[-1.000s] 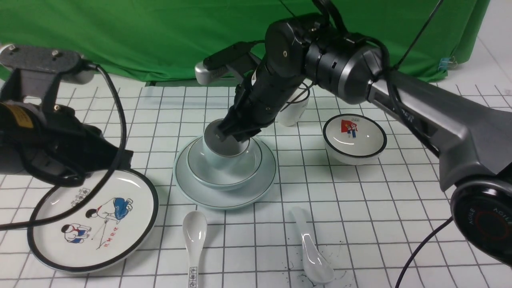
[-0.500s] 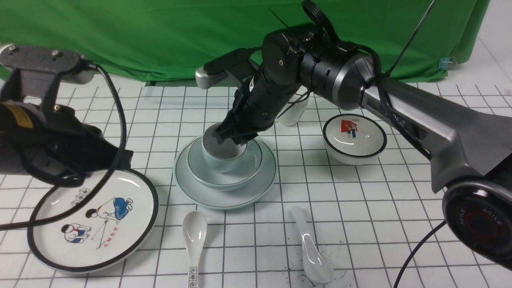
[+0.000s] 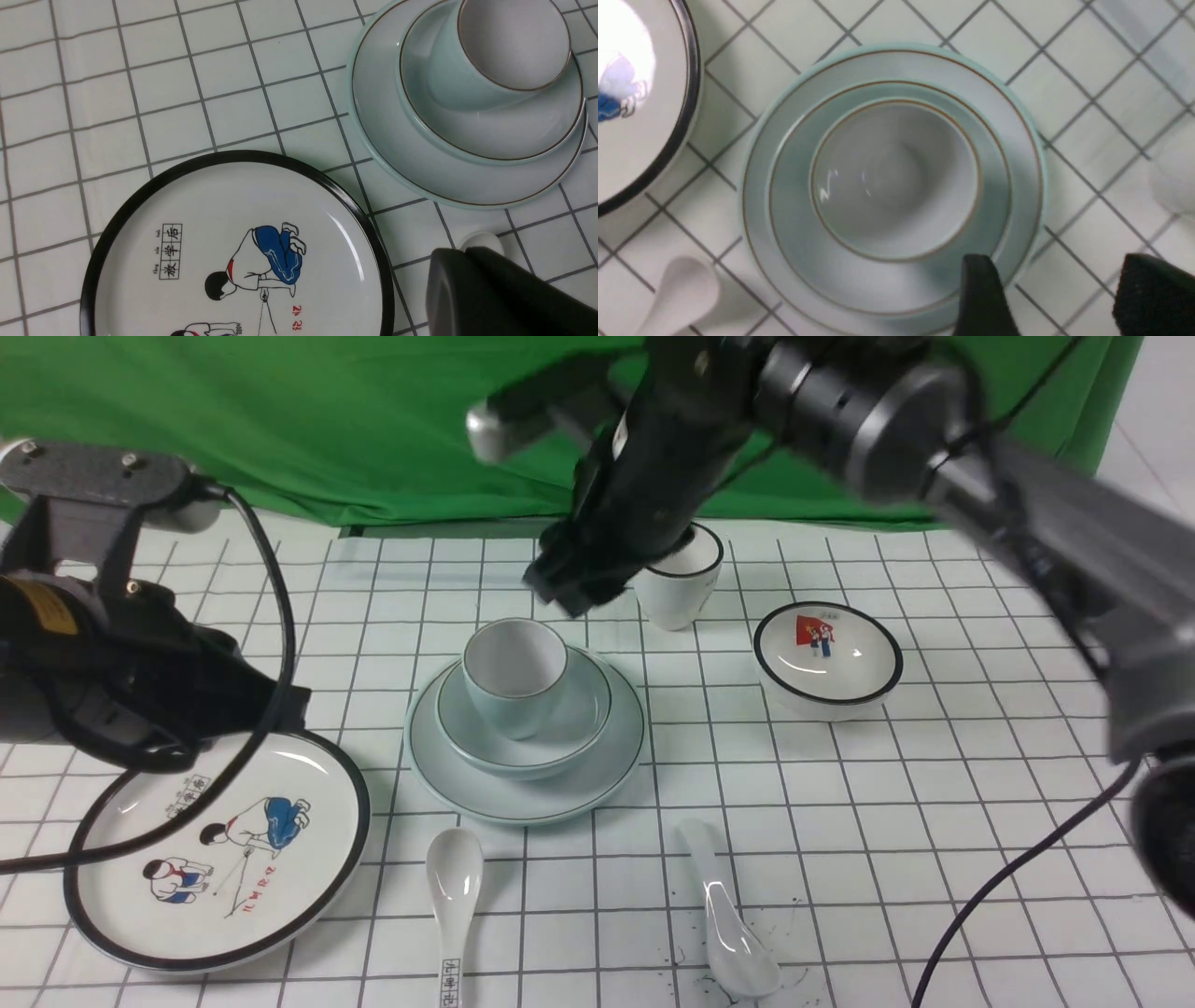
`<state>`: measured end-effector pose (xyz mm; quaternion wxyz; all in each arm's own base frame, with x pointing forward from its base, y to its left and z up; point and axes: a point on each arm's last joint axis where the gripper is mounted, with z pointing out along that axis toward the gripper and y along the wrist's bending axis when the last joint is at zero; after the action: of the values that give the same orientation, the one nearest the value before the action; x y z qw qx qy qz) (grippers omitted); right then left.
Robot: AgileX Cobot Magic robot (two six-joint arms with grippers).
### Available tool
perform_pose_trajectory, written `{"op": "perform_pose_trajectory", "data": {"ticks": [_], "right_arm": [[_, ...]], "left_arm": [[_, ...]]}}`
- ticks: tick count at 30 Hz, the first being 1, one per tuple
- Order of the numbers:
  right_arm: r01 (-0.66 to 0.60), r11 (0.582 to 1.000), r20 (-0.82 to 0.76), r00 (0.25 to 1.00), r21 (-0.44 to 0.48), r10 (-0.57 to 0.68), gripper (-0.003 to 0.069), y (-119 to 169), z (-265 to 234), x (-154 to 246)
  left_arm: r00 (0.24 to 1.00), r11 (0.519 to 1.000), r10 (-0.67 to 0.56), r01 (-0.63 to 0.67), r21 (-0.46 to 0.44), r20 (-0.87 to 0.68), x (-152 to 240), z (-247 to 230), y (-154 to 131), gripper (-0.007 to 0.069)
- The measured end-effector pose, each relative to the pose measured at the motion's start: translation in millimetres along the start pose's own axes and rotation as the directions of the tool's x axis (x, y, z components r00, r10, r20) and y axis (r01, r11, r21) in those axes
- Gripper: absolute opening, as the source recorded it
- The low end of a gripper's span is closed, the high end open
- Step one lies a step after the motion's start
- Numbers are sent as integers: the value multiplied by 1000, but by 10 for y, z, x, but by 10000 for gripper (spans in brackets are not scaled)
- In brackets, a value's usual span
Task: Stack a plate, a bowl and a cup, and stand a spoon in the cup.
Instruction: Use the right arm to grab a blue soup spoon
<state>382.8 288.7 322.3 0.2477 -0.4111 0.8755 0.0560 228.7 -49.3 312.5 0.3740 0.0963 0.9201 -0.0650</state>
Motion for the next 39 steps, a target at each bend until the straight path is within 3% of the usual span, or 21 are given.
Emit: {"op": "perform_pose_trajectory", "data": {"ticks": [7,12,16,20,30,39], "right_arm": [[7,998,52,999,61,-10,414,-16,-720,93],[-15,999,-54,998,35,17,440,77,-845,477],[-49,999,-206,977,5,49,517,185,-602,929],[-90,996,-259,962,2,88,578,251,-218,1208],[-153,988,-232,961,-1,149,585,287,460,1305],[-179,984,-299,940,-17,166,584,324,874,1407]], "left_arm": [[1000,1000,2,-2,0,0,0,0,0,-36],[1000,1000,2,-2,0,0,0,0,0,-36],[1000,1000,2,-2,0,0,0,0,0,-34],[1000,1000,2,-2,0,0,0,0,0,-31],[1000,1000,2,-2,0,0,0,0,0,-31],[1000,1000,2,-2,0,0,0,0,0,-31]]}}
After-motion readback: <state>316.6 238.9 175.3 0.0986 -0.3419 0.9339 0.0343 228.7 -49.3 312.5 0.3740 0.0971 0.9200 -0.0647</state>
